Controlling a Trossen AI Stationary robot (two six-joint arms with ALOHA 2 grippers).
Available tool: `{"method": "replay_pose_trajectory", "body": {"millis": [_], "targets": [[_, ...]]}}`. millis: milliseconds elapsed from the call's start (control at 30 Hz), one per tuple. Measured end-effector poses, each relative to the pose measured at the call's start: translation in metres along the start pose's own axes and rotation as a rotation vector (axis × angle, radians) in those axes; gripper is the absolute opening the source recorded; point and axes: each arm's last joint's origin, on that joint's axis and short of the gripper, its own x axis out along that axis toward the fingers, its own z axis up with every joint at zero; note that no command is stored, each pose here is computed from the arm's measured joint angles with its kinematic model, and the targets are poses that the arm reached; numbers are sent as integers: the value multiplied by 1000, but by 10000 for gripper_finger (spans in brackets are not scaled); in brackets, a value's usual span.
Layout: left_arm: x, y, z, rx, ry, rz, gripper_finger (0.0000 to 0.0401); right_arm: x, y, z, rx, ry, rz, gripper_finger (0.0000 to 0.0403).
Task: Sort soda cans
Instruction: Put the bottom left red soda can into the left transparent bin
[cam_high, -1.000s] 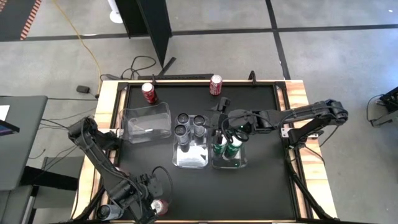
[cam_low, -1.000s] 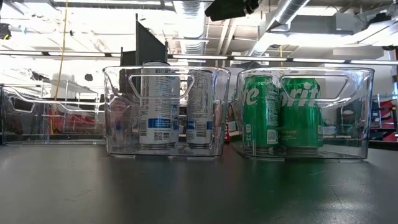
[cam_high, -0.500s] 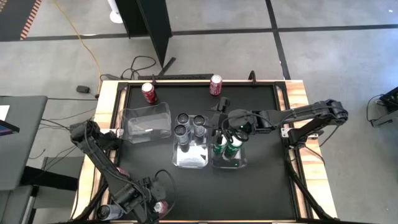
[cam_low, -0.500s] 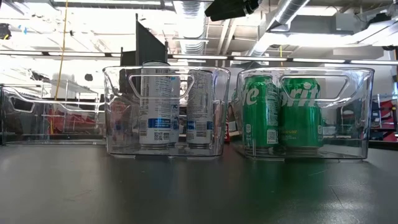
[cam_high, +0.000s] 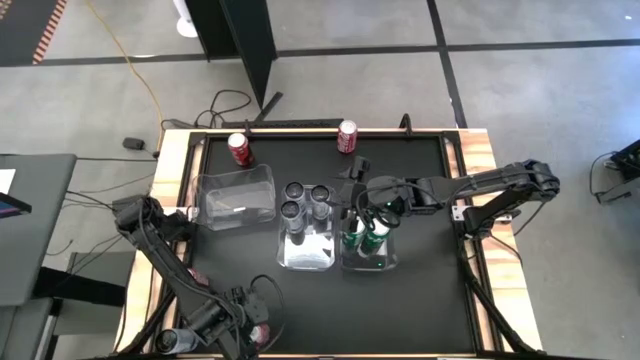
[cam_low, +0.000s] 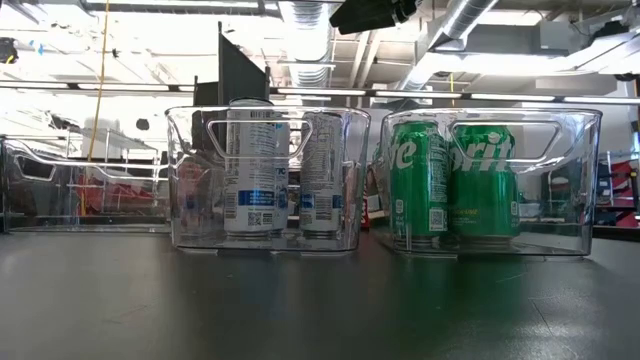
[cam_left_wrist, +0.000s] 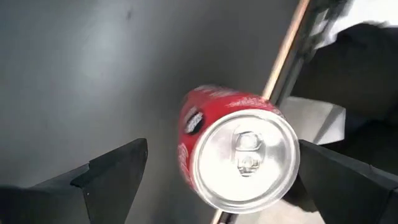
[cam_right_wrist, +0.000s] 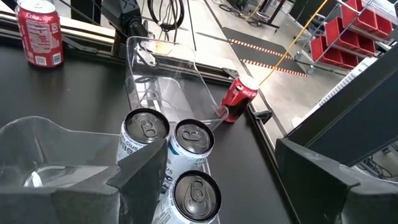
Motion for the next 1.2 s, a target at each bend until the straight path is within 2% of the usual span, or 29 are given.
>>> {"method": "replay_pose_trajectory", "body": {"millis": [300, 667, 967, 1067, 1200], "targets": [[8, -1, 0, 33, 32, 14, 397, 0, 0, 0, 0, 1, 0, 315], [40, -5, 1, 136, 97, 69, 396, 0, 0, 0, -1, 1, 2, 315], [58, 0, 5, 139, 78, 96, 395, 0, 0, 0, -1, 2, 5, 315], [62, 3, 3, 139, 81, 103, 383, 0, 0, 0, -3, 4, 5, 315], [63, 4, 3, 149, 83, 108, 348, 0, 1, -1, -4, 7, 6, 315]]}}
